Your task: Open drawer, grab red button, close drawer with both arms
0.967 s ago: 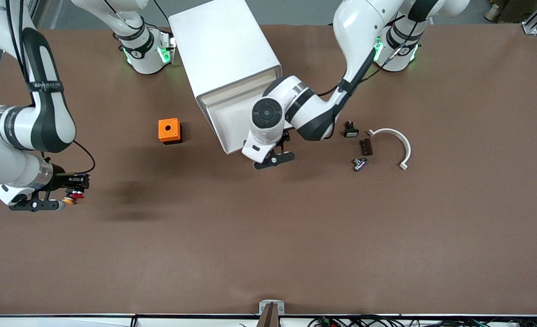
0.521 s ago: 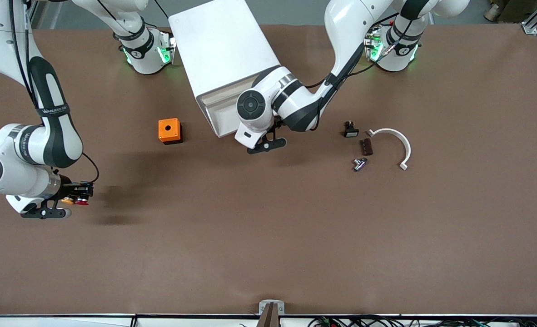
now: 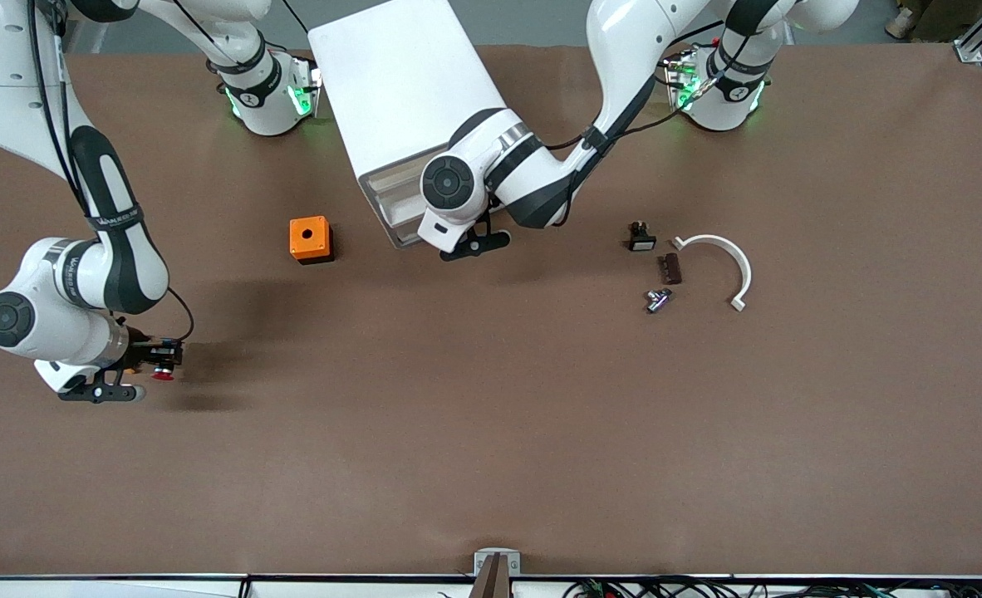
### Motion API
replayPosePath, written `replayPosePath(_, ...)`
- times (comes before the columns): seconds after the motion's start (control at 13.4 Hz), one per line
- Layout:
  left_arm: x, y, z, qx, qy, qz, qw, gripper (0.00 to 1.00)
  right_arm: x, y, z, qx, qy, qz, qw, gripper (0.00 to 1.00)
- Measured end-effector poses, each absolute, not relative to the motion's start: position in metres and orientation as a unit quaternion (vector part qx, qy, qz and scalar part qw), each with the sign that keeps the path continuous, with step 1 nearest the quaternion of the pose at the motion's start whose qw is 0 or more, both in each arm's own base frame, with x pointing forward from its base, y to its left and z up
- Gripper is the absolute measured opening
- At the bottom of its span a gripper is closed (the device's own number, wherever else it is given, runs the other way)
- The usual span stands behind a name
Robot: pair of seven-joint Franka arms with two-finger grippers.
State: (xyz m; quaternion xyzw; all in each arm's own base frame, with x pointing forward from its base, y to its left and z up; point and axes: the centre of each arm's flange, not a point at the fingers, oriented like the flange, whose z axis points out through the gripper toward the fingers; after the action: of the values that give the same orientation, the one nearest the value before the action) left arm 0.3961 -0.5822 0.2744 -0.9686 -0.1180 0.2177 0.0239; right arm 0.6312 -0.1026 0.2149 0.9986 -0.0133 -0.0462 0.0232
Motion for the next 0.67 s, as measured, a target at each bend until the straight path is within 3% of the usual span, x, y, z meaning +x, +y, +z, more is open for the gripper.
replayPosePath(0.67,0.386,-0.59,0.275,-0.962,-0.13,0.241,0.01,1.0,0.622,-0.102,0.189,0.997,-0.024,-0.065,0.022,0.44)
